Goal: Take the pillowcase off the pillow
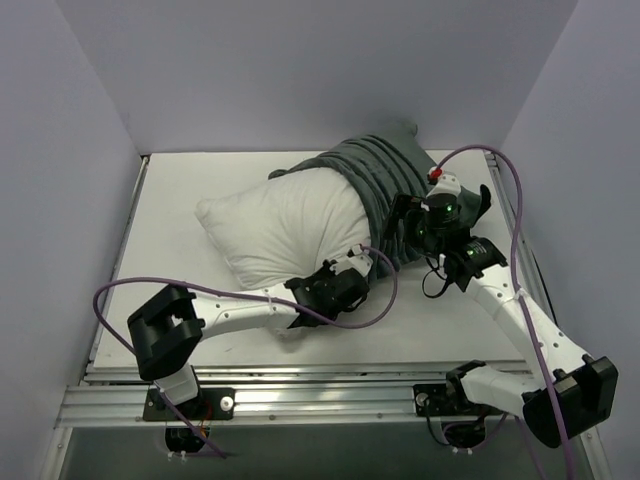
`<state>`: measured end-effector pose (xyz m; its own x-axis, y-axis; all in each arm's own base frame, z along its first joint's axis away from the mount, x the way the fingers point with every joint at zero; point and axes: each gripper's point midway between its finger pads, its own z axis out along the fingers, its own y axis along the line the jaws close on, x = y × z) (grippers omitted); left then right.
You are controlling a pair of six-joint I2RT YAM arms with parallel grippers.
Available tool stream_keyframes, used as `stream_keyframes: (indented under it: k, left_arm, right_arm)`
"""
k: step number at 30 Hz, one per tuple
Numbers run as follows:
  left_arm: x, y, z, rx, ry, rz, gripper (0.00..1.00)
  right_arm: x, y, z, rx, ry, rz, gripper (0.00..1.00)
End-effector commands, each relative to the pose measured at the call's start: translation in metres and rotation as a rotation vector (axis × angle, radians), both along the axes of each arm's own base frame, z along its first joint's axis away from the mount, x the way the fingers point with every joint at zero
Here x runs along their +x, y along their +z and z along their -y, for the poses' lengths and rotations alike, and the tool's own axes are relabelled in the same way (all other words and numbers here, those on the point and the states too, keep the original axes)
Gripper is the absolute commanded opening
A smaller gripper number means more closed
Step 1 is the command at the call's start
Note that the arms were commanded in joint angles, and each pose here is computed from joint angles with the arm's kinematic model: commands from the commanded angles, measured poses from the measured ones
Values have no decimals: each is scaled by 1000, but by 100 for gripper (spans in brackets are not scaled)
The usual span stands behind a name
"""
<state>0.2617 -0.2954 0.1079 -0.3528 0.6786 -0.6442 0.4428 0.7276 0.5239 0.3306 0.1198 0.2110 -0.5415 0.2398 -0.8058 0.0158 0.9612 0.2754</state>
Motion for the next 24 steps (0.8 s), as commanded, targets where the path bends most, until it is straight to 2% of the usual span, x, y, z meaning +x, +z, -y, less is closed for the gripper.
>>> stream_keyframes:
  k: [1,5,6,7,10,11,13,14,16,18,19,20,21,23,24]
  left_arm:
    - [8,22,18,-107,29,-21,2]
    - [10,107,45,-247,-61,-2,2]
    - [6,128,56,-298,-108,-19,2]
    - [5,177,63,-376,-140,-4,2]
    - [-9,237,75,-472,-247,-57,2]
    - [-13,291,76,-585,-285,-16,2]
    - [-29,330,77,-694,-374,-54,2]
    - [-26,365,65,-807,-375,-39,2]
    - [-26,398,47,-947,-405,-53,2]
    - [0,391,22,-1045,-323,-108,2]
    - [4,405,0,-1103,-293,-56,2]
    - [27,398,-27,-1151,-178,-38,2]
    - [46,358,-32,-1148,-104,-80,2]
    - [52,335,-61,-1244,-1,-114,2]
    - [73,280,-80,-1255,97,-177,2]
  right_arm:
    - [-4,26,13,3,-38,81,99]
    - [-7,57,30,-10,-104,153,99]
    - [-7,72,33,-3,-122,187,99]
    - [-10,85,41,-9,-155,219,99]
    - [-18,129,61,5,-243,324,99]
    - [-20,140,64,12,-261,352,99]
    - [-27,170,72,40,-288,431,99]
    - [-29,178,74,38,-291,454,98]
    - [-31,197,73,52,-277,494,98]
    - [-29,200,65,47,-230,492,98]
    - [-24,196,60,41,-209,473,98]
    - [-22,194,50,44,-159,461,97]
    - [-17,186,43,39,-130,434,97]
    - [-11,167,29,36,-68,385,96]
    - [-6,154,18,42,-21,349,96]
